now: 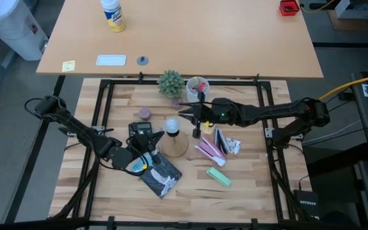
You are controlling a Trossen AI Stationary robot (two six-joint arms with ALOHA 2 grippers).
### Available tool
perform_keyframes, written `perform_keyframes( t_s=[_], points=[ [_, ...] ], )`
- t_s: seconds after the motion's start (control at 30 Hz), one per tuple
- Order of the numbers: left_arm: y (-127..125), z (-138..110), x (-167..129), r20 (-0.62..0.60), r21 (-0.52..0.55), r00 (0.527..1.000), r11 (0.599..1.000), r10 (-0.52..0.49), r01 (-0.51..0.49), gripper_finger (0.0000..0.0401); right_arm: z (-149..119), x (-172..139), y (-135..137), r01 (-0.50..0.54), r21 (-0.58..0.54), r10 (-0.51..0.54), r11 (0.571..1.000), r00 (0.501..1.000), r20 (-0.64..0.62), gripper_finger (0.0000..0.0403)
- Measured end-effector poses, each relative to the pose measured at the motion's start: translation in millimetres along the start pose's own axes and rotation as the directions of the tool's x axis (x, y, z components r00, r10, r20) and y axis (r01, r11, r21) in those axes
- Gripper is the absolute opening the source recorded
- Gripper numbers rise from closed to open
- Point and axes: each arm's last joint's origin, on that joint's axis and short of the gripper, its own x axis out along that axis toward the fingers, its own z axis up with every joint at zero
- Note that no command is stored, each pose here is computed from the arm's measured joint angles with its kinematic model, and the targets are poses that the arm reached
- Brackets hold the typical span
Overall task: Screw lightbulb
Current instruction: Remove the lightbulb from the lamp
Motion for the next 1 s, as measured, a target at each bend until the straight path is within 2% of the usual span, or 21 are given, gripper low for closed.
perform_keyframes(
  t_s=[0.1,0.23,0.33,0.47,0.53,0.63,0.8,1.0],
  points=[
    [0.6,0.6,-0.7,0.006,-0.004,1.0,1.0,0.03,-0.03,0.0001,5.5,-5.8,-1.7,0.006,-0.02,-0.006,1.0,1.0,0.02,0.0044],
    [3.3,3.2,-1.2,0.025,-0.005,0.99,0.991,0.135,-0.135,0.0001,16.4,-19.1,-4.5,-0.01,-0.013,0.011,1.0,0.998,0.061,0.0044],
    [6.8,5.3,0.7,0.034,-0.006,0.973,0.973,0.229,-0.229,0.0001,23.1,-28.9,-5.0,-0.08,0.036,0.077,0.996,0.993,0.09,0.0044],
    [10.7,5.4,7.7,0.032,0.007,0.964,0.964,0.265,-0.265,0.0001,26.0,-32.7,-2.0,-0.22,0.101,0.207,0.97,0.971,0.121,0.0044],
    [12.6,5.1,12.4,0.028,-0.007,0.964,0.964,0.265,-0.264,0.0001,24.0,-30.1,0.0,-0.265,0.123,0.251,0.956,0.961,0.12,0.0044],
    [13.9,4.8,18.8,0.021,-0.01,0.976,0.976,0.219,-0.219,0.0001,16.9,-23.2,2.8,-0.275,0.149,0.265,0.95,0.961,0.08,0.0044],
    [13.2,4.7,23.7,0.011,-0.013,0.992,0.992,0.125,-0.125,0.0001,6.3,-11.8,5.9,-0.273,0.161,0.271,0.949,0.962,0.034,0.0044],
    [10.7,4.5,19.4,0.012,-0.031,0.994,0.994,0.108,-0.108,0.0001,-0.2,-4.2,6.6,-0.221,0.159,0.223,0.962,0.975,0.003,0.0044]
  ],
)
